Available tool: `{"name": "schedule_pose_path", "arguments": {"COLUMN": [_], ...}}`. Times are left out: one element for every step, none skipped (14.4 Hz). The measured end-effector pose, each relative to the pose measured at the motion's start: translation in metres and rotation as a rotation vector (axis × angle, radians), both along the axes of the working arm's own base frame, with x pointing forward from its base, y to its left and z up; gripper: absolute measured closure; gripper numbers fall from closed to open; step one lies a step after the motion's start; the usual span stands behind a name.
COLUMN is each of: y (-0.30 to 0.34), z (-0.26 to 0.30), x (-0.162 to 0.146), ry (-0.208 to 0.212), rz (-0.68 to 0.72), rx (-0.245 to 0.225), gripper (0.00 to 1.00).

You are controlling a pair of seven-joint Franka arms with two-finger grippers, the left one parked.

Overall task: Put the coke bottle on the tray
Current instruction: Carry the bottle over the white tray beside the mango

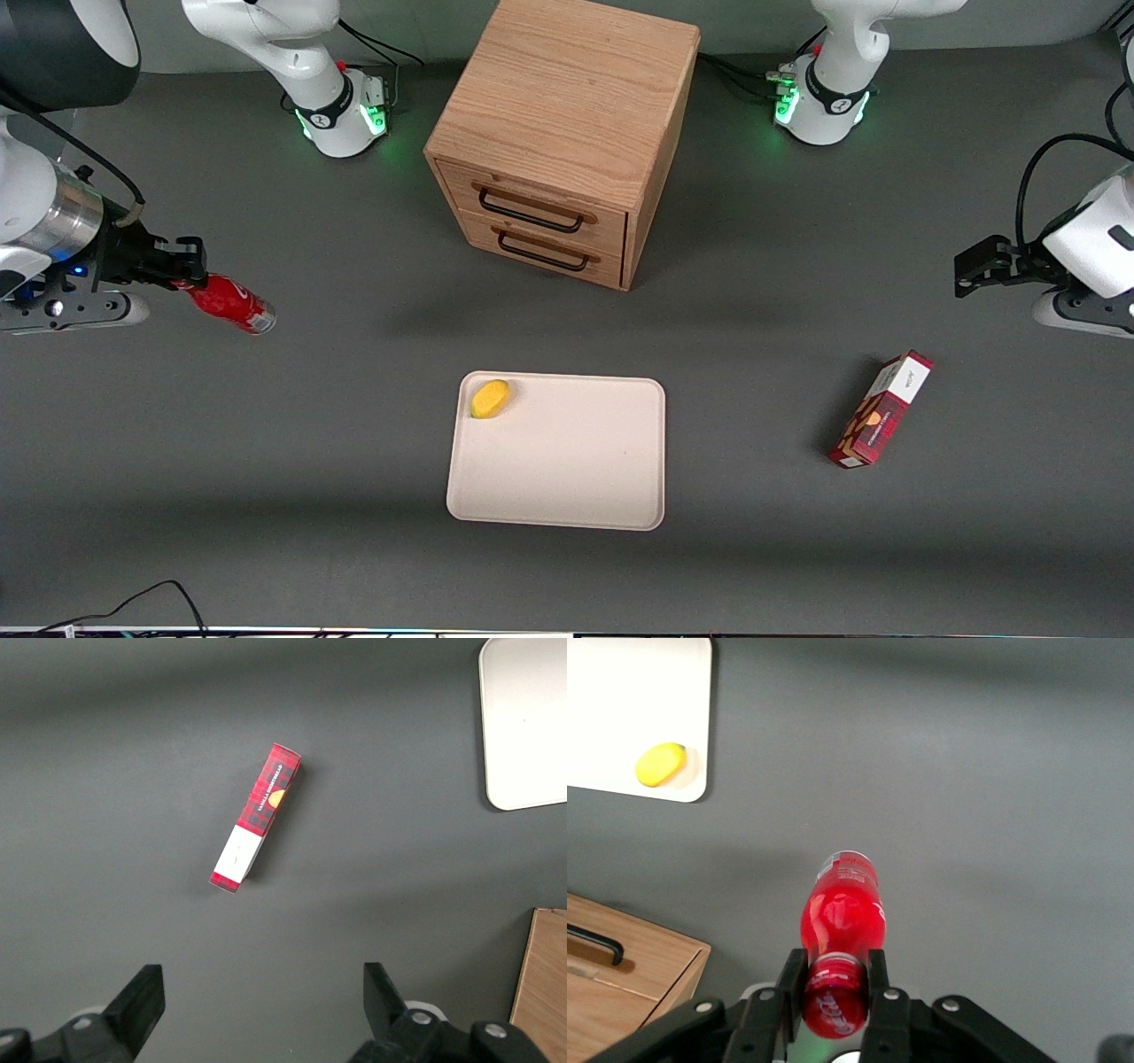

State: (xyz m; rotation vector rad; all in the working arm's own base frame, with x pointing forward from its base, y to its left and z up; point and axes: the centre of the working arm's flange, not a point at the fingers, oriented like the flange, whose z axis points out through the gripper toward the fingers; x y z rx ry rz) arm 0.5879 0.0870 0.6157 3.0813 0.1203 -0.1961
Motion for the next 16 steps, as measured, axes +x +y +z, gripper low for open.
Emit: {"name": "schedule_pose_path", "arguments": {"y": [0.004, 0.010, 0.018, 0.030, 0.047, 0.067, 0.088, 0.109, 0.127, 0.143, 0.156, 0.163, 0.169, 0.172, 0.176, 0.182], "z": [-0.002, -0.005, -0.009, -0.012, -0.015, -0.020, -0.024, -0.029, -0.035, -0.042, -0.051, -0.060, -0.070, -0.081, -0.093, -0.105], "x": [0.000, 0.002, 0.004, 0.007, 0.009, 0.011, 0.012, 0.014, 0.017, 0.022, 0.030, 0.040, 0.051, 0.063, 0.074, 0.083], "ry": [0.005, 0.008, 0.002, -0.010, -0.025, -0.043, -0.062, -0.082, -0.103, -0.123, -0.142, -0.158, -0.175, -0.193, -0.210, -0.227], "rz": [0.003, -0.003, -0.018, -0.032, -0.045, -0.056, -0.065, -0.072, -0.076, -0.077, -0.071, -0.066, -0.066, -0.064, -0.051, -0.019], "rx": [0.014, 0.026, 0.037, 0.047, 0.055, 0.061, 0.068, 0.077, 0.088, 0.102, 0.117, 0.132, 0.147, 0.163, 0.178, 0.191], "gripper": [0.69, 0.69, 0.69, 0.69, 0.69, 0.69, 0.69, 0.69, 0.69, 0.69, 0.69, 0.69, 0.69, 0.69, 0.69, 0.69]}}
